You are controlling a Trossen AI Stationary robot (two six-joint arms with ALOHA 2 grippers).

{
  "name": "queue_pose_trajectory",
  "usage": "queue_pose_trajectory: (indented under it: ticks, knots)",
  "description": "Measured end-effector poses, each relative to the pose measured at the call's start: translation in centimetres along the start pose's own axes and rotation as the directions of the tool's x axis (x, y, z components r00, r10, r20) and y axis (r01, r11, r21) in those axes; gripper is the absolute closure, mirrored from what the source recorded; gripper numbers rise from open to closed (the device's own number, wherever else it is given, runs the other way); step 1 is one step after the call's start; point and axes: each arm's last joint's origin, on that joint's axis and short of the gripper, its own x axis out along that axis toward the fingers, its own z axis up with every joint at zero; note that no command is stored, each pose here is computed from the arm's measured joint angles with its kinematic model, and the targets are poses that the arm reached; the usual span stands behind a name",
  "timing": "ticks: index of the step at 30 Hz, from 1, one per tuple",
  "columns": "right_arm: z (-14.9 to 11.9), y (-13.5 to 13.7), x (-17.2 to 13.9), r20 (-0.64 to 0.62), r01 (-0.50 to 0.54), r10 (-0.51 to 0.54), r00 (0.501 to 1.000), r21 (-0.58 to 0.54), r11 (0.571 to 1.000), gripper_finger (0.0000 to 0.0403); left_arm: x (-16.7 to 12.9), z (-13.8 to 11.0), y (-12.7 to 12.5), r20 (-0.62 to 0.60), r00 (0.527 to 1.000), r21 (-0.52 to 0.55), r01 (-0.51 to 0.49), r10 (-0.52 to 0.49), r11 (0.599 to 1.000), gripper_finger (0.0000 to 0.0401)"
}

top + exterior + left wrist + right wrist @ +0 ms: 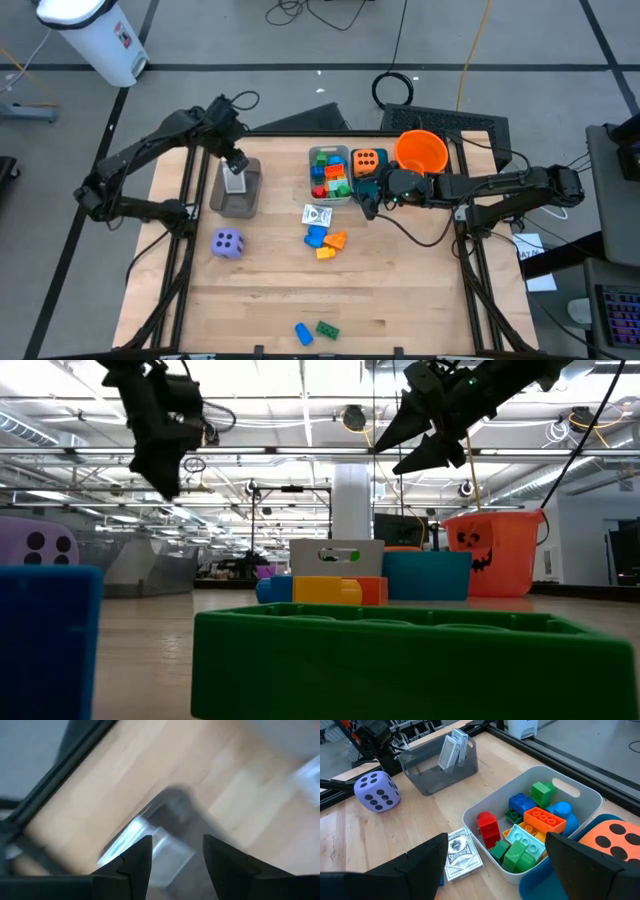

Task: Pick & Place Toys
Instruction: Put the light orange game piece into the gray bin

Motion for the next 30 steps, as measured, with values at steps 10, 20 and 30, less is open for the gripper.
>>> queue_pose_trajectory:
  ticks: [10,20,30]
  knots:
    - [0.0,0.0,0.0,0.000,0.000,0.000,1.000,0.000,1.000,0.0080,-5.1,0.5,-4.0,0.395,0.861,0.040,0.333,-0.321,0.942,0.0217]
    - [0.0,0.0,0.0,0.000,0.000,0.000,1.000,0.000,1.000,0.0080,-9.4,-0.3,-10.4,0.527,0.603,0.291,0.534,-0.600,0.793,0.0217]
    - [0.0,0.0,0.0,0.000,-0.001,0.001,1.000,0.000,1.000,0.0080,-10.2,-0.8,-16.1,0.546,0.480,0.407,0.564,-0.686,0.719,0.0217]
